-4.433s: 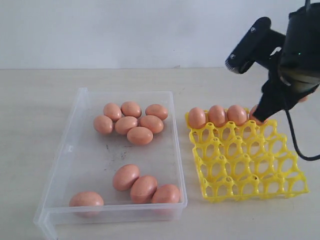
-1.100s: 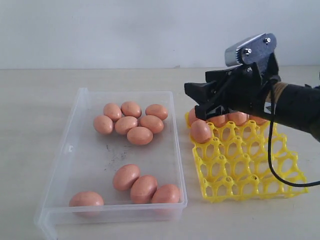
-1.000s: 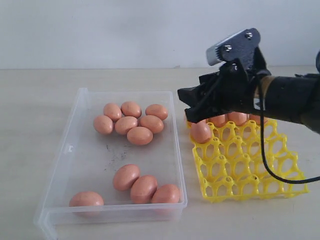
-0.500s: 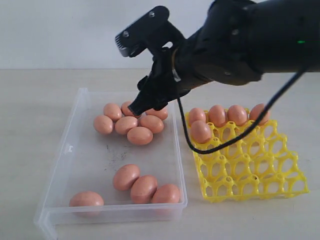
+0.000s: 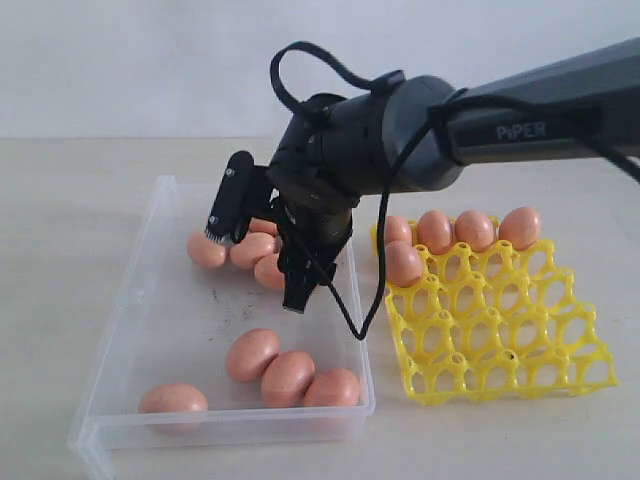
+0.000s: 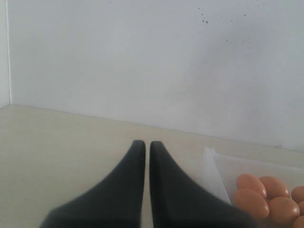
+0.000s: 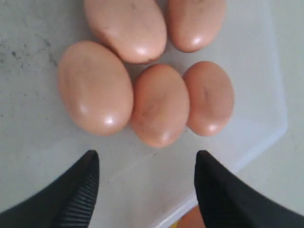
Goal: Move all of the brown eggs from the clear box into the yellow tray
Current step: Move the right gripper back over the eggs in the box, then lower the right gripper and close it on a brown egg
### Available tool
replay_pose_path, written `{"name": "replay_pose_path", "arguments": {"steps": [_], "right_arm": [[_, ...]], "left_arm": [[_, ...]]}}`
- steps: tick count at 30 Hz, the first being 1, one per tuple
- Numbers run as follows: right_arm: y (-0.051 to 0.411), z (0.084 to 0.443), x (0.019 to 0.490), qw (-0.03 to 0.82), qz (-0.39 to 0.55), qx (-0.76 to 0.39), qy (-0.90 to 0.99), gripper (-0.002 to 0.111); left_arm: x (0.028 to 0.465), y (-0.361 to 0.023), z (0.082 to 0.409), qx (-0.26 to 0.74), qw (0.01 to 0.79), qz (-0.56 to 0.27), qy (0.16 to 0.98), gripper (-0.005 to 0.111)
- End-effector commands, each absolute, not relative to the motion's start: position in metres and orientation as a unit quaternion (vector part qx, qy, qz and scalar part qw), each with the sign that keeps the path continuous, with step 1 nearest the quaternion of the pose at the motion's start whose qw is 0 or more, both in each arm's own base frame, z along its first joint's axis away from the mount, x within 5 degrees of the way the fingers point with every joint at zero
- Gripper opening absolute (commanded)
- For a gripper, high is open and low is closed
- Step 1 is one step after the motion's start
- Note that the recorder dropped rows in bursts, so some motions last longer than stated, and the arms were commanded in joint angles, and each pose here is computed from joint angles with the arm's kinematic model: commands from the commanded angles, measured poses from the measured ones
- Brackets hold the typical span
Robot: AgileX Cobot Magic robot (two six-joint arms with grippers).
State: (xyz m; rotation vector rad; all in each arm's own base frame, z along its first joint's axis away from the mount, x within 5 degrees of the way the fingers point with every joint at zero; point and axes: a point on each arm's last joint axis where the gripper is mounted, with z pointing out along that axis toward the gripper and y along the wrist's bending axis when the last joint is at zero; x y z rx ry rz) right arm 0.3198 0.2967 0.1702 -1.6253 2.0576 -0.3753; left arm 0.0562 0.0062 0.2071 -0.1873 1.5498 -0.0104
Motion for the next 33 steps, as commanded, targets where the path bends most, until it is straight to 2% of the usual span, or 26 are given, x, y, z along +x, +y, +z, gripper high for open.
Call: {"name": "replay_pose_path", "arguments": {"steps": [1, 11, 19, 28, 30, 31, 32, 33], "right_arm": [[0.303, 0.154, 0.323, 0.237, -0.138, -0.642, 0.716, 0.054], [0.318, 0.155, 0.324, 0.292, -0.093, -0.664, 0.683, 0.054], [0.324, 0.140, 0.324, 0.294, -0.069, -0.663, 0.685, 0.054], [0.313, 0.124, 0.337, 0.292, -0.050, -0.606, 0.738, 0.052], [0.313, 0.124, 0.337, 0.290, -0.051, -0.606, 0.739, 0.038], [0.313, 0.124, 0.337, 0.294, -0.049, -0.606, 0.737, 0.019], [0.314, 0.125, 0.338, 0.298, -0.048, -0.606, 0.736, 0.006], [0.315, 0.125, 0.338, 0.305, -0.042, -0.601, 0.738, 0.000]], "left_arm": [[0.056, 0.006, 0.206, -0.090, 0.711, -0.012, 0.697, 0.004], [0.056, 0.006, 0.206, -0.090, 0.711, -0.012, 0.697, 0.004], [0.056, 0.006, 0.206, -0.090, 0.711, -0.012, 0.697, 0.004], [0.056, 0.006, 0.206, -0.090, 0.711, -0.012, 0.697, 0.004], [0.056, 0.006, 0.206, -0.090, 0.711, -0.012, 0.698, 0.004], [0.056, 0.006, 0.206, -0.090, 0.711, -0.012, 0.698, 0.004], [0.056, 0.006, 0.206, -0.090, 0.711, -0.012, 0.698, 0.004], [0.056, 0.006, 0.206, -0.090, 0.711, -0.012, 0.698, 0.004]]}}
